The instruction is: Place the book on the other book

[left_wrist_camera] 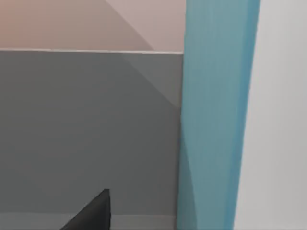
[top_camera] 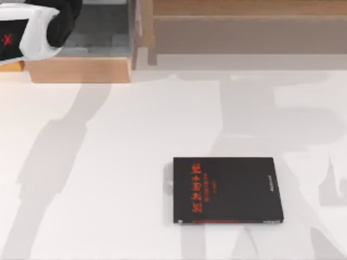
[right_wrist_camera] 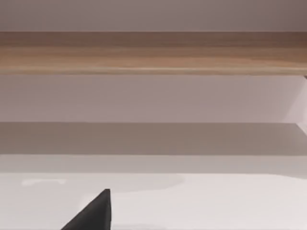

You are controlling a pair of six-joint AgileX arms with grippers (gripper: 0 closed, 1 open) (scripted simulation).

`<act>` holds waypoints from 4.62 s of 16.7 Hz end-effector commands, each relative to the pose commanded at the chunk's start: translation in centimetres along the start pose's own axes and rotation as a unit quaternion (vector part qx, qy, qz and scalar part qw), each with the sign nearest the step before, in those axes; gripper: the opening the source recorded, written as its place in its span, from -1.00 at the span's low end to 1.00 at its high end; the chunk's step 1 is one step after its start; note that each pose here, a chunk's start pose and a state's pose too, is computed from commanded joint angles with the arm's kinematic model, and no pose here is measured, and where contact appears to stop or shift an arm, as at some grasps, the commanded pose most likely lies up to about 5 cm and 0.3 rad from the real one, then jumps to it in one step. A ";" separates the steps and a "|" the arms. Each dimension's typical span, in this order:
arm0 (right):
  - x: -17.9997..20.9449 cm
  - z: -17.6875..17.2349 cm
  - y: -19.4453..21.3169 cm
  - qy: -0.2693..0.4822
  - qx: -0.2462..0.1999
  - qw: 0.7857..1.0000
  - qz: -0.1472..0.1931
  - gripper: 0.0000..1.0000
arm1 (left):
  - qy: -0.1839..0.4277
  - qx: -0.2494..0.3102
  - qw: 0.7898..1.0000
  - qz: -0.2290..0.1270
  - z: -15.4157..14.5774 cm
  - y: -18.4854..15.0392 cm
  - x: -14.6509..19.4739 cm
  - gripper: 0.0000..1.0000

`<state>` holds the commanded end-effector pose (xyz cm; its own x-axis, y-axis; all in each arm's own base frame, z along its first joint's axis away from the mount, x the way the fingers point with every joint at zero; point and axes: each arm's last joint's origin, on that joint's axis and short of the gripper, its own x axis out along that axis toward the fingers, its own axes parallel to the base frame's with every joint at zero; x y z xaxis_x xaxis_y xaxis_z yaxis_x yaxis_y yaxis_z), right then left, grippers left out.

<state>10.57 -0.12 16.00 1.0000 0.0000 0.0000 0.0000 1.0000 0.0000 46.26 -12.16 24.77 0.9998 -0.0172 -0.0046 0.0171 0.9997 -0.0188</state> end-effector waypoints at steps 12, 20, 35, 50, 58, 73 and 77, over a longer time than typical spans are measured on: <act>0.0 0.0 0.0 0.000 0.000 1.000 0.000 1.00 | 0.000 0.000 1.000 0.000 0.0 0.0 0.0 -0.66; 0.0 0.0 0.0 0.000 0.000 1.000 0.000 1.00 | 0.000 0.000 1.000 0.000 0.0 0.0 0.0 -1.00; 0.0 0.0 0.0 0.000 0.000 1.000 0.000 1.00 | 0.000 0.001 1.000 0.002 1.0 0.2 -1.0 -1.00; 0.0 0.0 0.0 0.000 0.000 1.000 0.000 1.00 | -0.016 0.133 0.990 0.038 13.7 -9.6 -17.4 -1.00; 0.0 0.0 0.0 0.000 0.000 1.000 0.000 1.00 | 0.141 0.484 0.856 -0.114 -2.1 -21.9 -26.9 -1.00; 0.0 0.0 0.0 0.000 0.000 1.000 0.000 1.00 | 0.176 0.689 0.678 -0.185 -13.8 -23.8 -33.6 -1.00; 0.0 0.0 0.0 0.000 0.000 1.000 0.000 1.00 | 0.176 0.690 0.677 -0.186 -13.9 -23.8 -33.6 -1.00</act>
<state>10.57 -0.12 16.00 1.0000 0.0000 0.0000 0.0000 1.0000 0.0000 12.24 -35.62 11.48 0.8663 -0.0320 -0.4986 0.4984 -0.0135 0.8668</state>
